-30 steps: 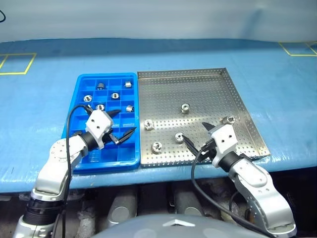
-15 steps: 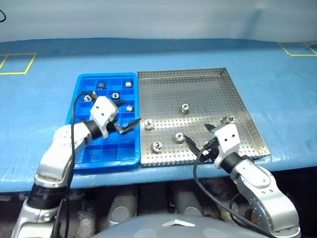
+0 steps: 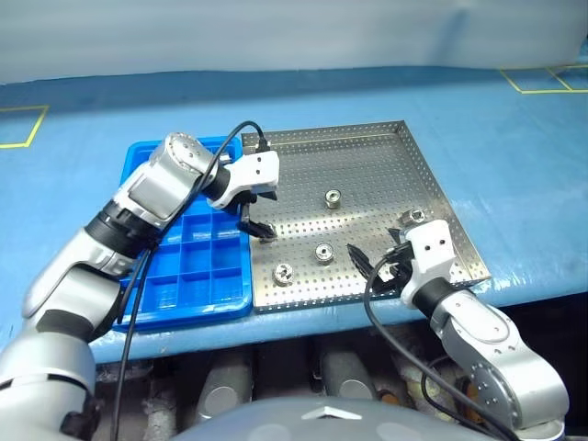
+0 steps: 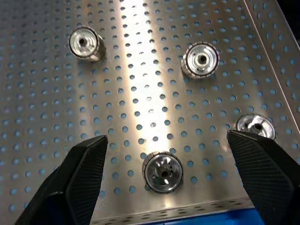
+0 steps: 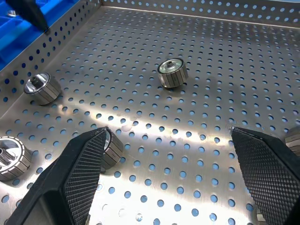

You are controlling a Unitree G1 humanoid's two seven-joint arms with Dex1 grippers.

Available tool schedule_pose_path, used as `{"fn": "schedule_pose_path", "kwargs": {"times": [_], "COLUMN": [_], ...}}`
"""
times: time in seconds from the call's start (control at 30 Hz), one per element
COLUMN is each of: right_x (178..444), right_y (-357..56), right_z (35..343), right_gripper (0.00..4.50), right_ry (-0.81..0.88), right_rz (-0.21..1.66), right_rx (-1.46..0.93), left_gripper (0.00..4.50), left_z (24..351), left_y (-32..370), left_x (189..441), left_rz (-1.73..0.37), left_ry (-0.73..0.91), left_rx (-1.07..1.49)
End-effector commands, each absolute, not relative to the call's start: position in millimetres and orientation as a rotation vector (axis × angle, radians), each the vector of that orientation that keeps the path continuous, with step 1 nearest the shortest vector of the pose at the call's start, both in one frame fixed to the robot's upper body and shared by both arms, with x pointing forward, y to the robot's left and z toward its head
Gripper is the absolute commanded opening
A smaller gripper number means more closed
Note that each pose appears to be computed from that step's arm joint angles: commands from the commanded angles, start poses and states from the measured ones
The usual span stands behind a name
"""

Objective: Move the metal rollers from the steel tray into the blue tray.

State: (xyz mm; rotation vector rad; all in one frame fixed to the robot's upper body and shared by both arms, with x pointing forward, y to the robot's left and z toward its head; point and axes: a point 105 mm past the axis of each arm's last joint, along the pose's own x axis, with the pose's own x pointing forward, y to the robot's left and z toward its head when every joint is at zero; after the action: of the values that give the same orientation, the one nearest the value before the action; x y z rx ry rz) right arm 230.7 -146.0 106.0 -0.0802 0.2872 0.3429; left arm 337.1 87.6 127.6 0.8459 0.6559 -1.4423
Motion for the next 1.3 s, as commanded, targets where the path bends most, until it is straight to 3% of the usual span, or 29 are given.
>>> {"fn": "schedule_pose_path", "kwargs": {"times": [0.03, 0.53, 0.63, 0.8, 0.87, 1.1, 1.3], "right_x": [227.2, 222.9, 223.1, 223.1, 223.4, 227.8, 235.3], "right_y": [-144.2, -145.5, -144.6, -145.6, -146.4, -143.5, -127.9], "right_z": [117.4, 116.8, 116.9, 117.5, 117.7, 121.3, 125.6], "right_gripper": [4.5, 4.5, 4.5, 4.5, 4.5, 4.5, 4.5], "right_ry": [0.235, 0.231, 0.228, 0.222, 0.22, 0.201, 0.182], "right_rz": [0.323, 0.294, 0.293, 0.283, 0.28, 0.301, 0.374], "right_rx": [-0.081, -0.086, -0.087, -0.089, -0.093, -0.107, -0.111], "left_gripper": [4.47, 4.47, 3.85, 2.24, 1.78, 1.78, 1.78], "left_z": [121.8, 84.5, 79.0, 76.8, 80.7, 150.3, 196.4], "left_y": [93.2, 89.8, 90.4, 90.8, 85.6, 34.6, 53.8], "left_x": [343.2, 354.0, 354.4, 356.8, 360.5, 388.9, 392.7], "left_rz": [-1.472, -1.493, -1.5, -1.503, -1.49, -1.314, -1.104], "left_ry": [0.734, 0.82, 0.85, 0.852, 0.813, 0.391, 0.143], "left_rx": [0.956, 1.2, 1.252, 1.282, 1.266, 0.88, 0.654]}}
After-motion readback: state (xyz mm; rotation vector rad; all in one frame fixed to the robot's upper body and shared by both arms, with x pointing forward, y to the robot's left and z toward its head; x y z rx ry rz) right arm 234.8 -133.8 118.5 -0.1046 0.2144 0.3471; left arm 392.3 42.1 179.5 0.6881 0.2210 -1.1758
